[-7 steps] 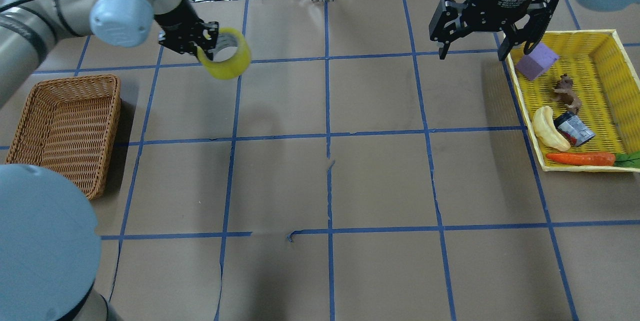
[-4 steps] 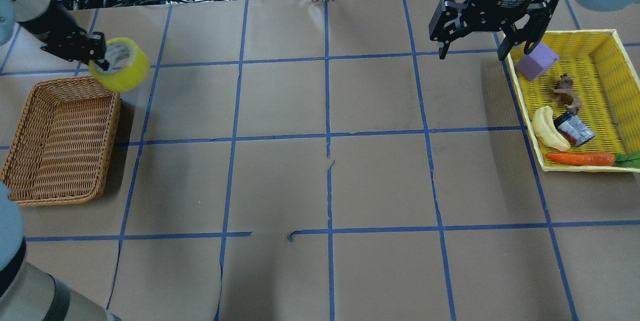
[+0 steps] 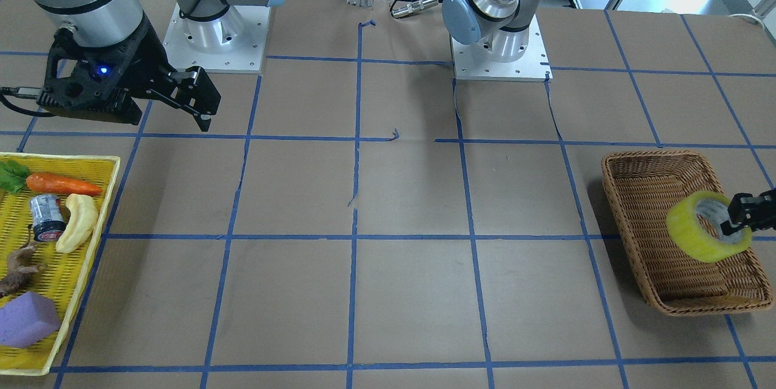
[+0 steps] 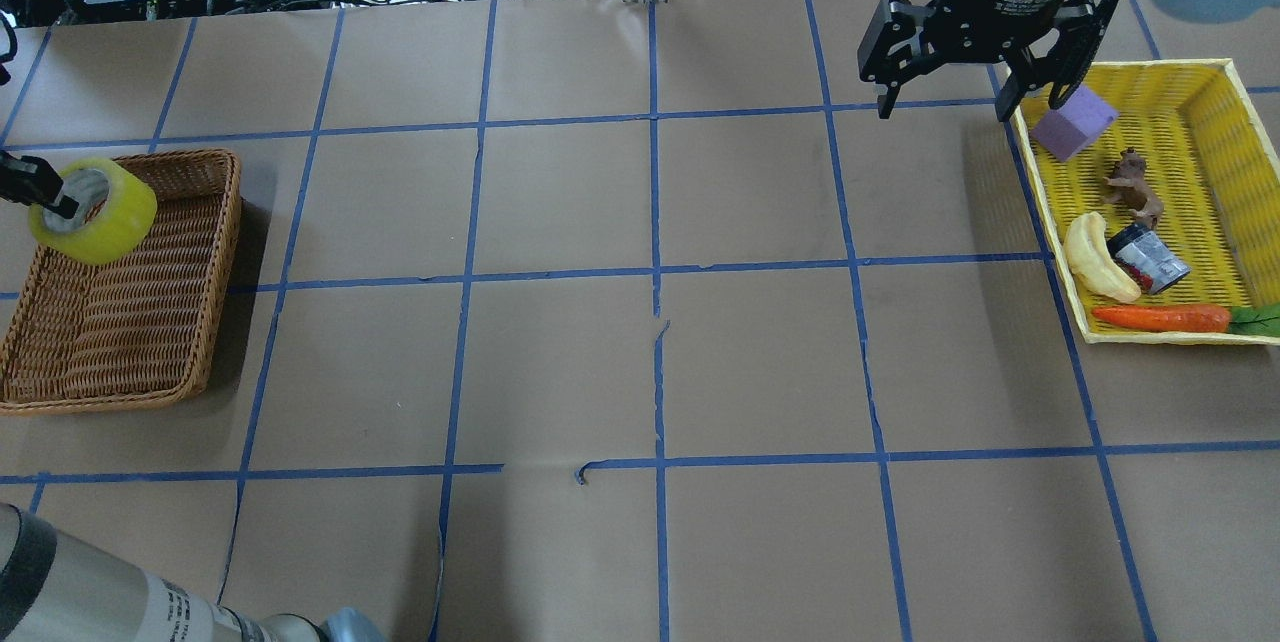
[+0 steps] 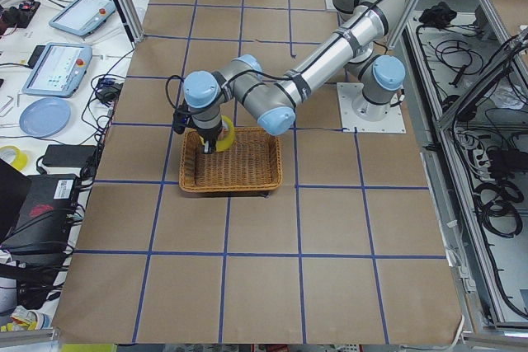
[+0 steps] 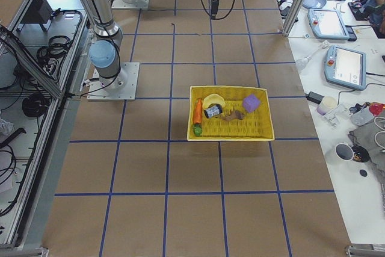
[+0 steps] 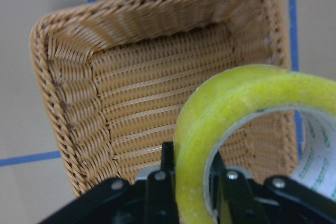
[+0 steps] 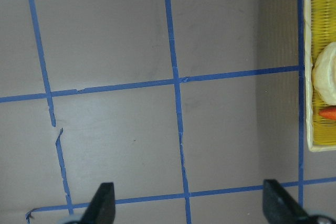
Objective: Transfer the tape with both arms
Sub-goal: 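Carry the tape roll with the left gripper over the wicker basket and lower it, then open the left gripper to release the tape into the wicker basket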
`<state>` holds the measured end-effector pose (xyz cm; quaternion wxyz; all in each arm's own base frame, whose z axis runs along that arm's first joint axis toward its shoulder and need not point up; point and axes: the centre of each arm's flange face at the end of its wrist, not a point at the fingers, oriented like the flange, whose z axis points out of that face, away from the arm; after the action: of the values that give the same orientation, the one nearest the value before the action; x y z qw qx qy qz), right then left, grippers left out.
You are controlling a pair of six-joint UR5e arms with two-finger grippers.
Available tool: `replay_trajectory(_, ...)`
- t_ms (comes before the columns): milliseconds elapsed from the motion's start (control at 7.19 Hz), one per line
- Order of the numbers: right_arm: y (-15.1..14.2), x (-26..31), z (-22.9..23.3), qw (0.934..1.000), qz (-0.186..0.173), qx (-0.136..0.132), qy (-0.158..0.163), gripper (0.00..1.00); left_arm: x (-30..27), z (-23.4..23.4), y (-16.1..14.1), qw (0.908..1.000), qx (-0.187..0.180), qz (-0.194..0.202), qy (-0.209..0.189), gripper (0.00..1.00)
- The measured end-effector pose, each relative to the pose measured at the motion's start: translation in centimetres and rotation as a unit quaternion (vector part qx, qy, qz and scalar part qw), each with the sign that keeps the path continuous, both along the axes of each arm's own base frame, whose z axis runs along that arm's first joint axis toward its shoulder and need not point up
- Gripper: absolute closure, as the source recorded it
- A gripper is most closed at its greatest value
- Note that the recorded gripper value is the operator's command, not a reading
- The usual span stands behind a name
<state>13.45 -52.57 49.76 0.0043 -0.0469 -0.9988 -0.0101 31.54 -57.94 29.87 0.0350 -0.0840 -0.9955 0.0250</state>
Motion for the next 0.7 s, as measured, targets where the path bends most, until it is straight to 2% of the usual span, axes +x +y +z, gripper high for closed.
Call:
replay_trajectory(139, 0.0, 0.0, 0.0, 1.0000, 0.000, 0.000, 0.000, 0.00, 0.2, -2.6, 0.8, 1.0000, -0.006, -0.004, -0.005, 1.00)
replay_trajectory(278, 0.0, 0.0, 0.0, 1.0000, 0.000, 0.000, 0.000, 0.00, 0.1, -4.2, 1.2, 0.9999, -0.011, -0.006, -0.011, 0.48)
replay_trajectory(417, 0.0, 0.0, 0.0, 1.0000, 0.000, 0.000, 0.000, 0.00, 0.0, -5.1, 1.4, 0.9998, -0.015, -0.008, -0.014, 0.17)
replay_trajectory(557, 0.0, 0.0, 0.0, 1.0000, 0.000, 0.000, 0.000, 0.00, -0.1, -5.4, 1.3, 0.9996, -0.019, -0.009, -0.017, 0.04)
replay_trajectory(696, 0.0, 0.0, 0.0, 1.0000, 0.000, 0.000, 0.000, 0.00, -0.1, -5.3, 1.2, 0.9995, -0.023, -0.008, -0.021, 0.04)
